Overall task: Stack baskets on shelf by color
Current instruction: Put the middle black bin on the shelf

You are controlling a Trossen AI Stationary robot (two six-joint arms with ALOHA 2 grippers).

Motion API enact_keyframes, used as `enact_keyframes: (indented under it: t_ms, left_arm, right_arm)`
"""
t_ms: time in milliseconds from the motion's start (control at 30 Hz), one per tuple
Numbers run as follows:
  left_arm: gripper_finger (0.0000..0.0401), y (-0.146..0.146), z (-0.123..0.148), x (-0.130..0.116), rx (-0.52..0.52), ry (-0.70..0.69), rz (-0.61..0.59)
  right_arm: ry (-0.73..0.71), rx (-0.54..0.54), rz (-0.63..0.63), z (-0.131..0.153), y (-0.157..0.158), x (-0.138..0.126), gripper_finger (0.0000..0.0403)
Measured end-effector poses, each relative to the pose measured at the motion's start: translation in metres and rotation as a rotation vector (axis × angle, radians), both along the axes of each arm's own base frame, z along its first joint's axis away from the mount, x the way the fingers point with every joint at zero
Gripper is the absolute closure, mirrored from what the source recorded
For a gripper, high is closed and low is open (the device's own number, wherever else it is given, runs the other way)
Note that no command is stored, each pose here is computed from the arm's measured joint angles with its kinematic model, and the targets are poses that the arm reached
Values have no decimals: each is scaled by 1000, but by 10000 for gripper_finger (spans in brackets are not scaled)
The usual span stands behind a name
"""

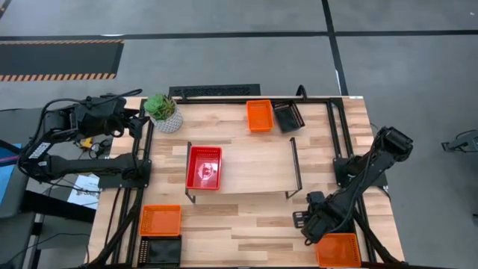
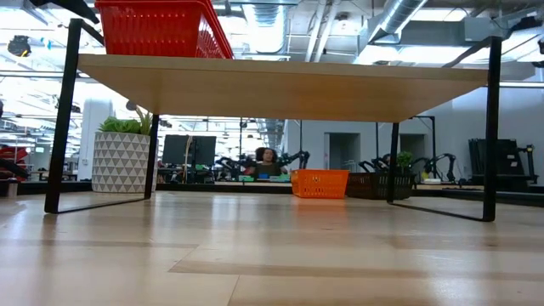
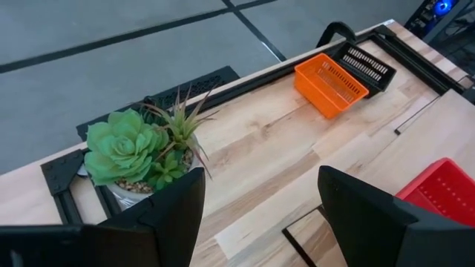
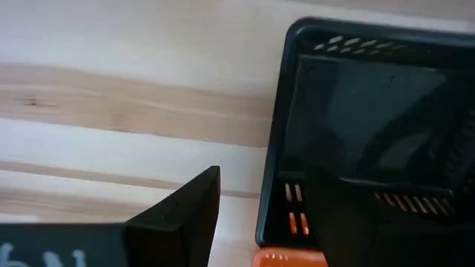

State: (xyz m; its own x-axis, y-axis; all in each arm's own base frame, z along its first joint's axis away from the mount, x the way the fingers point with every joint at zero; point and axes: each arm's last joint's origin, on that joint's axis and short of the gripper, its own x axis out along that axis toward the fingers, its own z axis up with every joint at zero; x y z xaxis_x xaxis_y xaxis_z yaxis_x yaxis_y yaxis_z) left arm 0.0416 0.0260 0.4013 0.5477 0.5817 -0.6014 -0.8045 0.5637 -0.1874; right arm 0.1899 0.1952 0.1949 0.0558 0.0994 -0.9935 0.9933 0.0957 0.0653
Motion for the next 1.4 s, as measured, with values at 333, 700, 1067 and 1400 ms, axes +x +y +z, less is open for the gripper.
enact_keyframes:
  t_ms: [333,700,1067,1400]
  left_arm:
    - [152,0,-1,-1,0,15,5]
    - [152,0,-1,-1,8,28,-2]
    - [152,0,-1,-1,8,28,-2]
    - [152,0,-1,-1,26,47,-22]
  right_arm:
    - [5,-11,54,-11,-2,-5,227]
    - [2,-9,50,-11,-2,-5,378]
    - [-15,4,50,-5,1,-2,397]
    - [-49,-66,43,35,5,5,400]
